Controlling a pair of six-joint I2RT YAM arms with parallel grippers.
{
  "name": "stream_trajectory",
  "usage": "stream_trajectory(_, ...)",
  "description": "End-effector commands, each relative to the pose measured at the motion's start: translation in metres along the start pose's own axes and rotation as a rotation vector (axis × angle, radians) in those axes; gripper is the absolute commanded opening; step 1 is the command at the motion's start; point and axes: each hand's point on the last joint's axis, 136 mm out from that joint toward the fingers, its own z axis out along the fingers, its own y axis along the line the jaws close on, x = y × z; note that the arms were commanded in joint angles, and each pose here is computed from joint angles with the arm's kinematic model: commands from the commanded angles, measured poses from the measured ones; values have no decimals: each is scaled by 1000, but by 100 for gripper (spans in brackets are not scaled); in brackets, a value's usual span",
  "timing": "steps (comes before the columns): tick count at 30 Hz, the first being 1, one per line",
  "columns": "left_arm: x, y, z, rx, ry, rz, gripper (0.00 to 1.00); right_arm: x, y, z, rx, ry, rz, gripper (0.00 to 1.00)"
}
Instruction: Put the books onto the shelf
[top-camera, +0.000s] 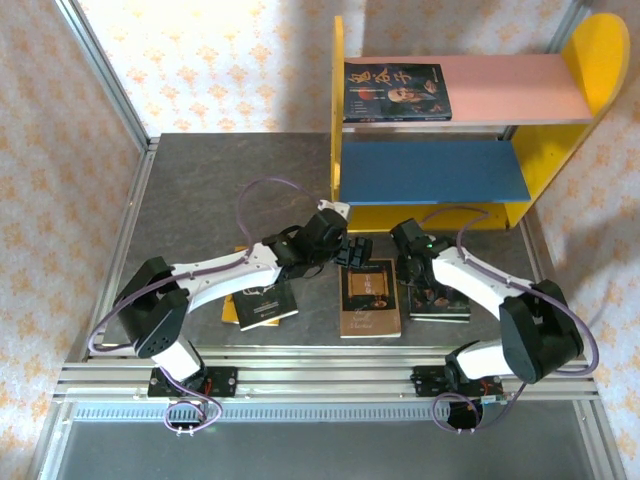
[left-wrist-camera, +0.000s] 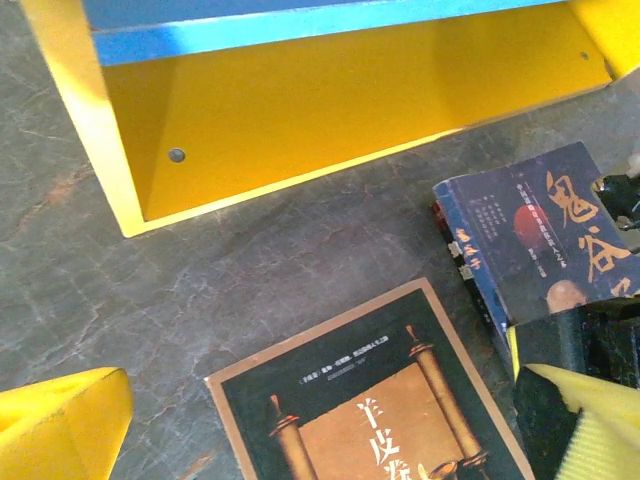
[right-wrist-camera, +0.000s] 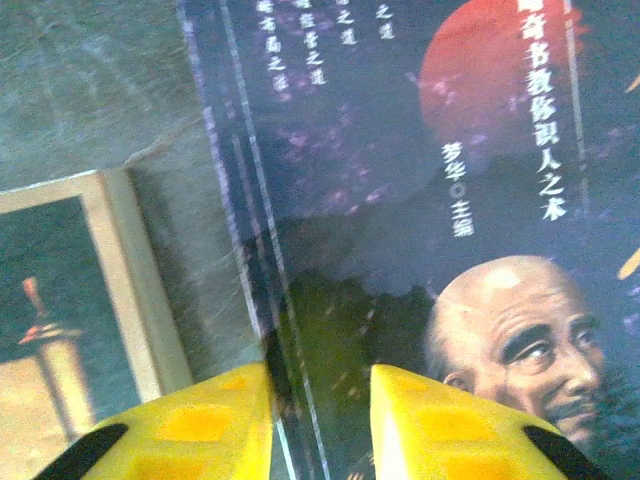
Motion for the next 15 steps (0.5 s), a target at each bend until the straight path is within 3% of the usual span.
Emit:
stream_trajectory(1, 0, -17, 11, 69, 7, -34, 99, 7, 2, -4, -45, 18, -7, 25)
stream_trajectory(6, 6, -26, 21, 109, 26, -54, 99, 4, 9, -14, -97, 1, -13, 23)
stream_trajectory(8, 8, -28, 23, 111, 33, -52, 99, 1, 5, -18, -80, -19, -1, 29)
stream_trajectory(9, 9, -28, 23, 110, 36, -51, 99, 0, 3, -20, -75, -30, 3, 35)
stream_trajectory(13, 8, -26, 21, 99, 33, -44, 99, -8, -12, -28, 0, -76, 17, 75)
stream_trajectory(15, 9, -24, 21, 89, 35, -39, 99, -12, -20, -31, 55, -87, 7, 85)
